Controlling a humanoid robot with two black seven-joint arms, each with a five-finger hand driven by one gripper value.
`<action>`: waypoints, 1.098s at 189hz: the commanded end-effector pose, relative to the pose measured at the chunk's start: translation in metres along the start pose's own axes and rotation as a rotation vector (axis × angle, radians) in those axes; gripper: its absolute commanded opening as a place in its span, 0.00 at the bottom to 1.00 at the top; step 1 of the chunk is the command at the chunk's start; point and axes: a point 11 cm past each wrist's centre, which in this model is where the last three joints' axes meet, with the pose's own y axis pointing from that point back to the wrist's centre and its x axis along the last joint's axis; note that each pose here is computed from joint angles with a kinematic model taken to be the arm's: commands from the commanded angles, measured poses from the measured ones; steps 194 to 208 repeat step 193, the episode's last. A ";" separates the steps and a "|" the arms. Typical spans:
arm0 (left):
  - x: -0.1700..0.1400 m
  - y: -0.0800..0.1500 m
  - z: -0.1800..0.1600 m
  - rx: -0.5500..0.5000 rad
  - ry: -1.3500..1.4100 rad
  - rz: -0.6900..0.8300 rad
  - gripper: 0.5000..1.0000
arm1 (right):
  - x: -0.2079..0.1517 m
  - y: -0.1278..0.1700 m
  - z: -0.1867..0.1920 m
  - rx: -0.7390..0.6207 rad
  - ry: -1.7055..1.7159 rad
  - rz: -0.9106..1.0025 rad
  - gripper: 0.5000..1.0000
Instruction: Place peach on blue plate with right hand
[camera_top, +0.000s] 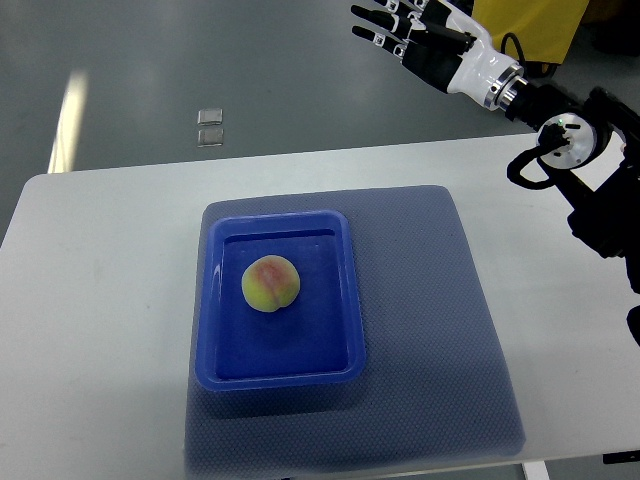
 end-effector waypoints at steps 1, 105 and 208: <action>-0.001 0.000 -0.002 0.016 0.002 -0.002 1.00 | 0.034 0.027 0.017 0.167 -0.216 0.143 0.85; -0.003 0.000 -0.003 0.017 0.002 -0.010 1.00 | 0.083 0.071 0.090 0.205 -0.360 0.412 0.86; -0.005 0.000 -0.002 0.018 0.000 -0.015 1.00 | 0.099 0.077 0.068 0.225 -0.322 0.442 0.86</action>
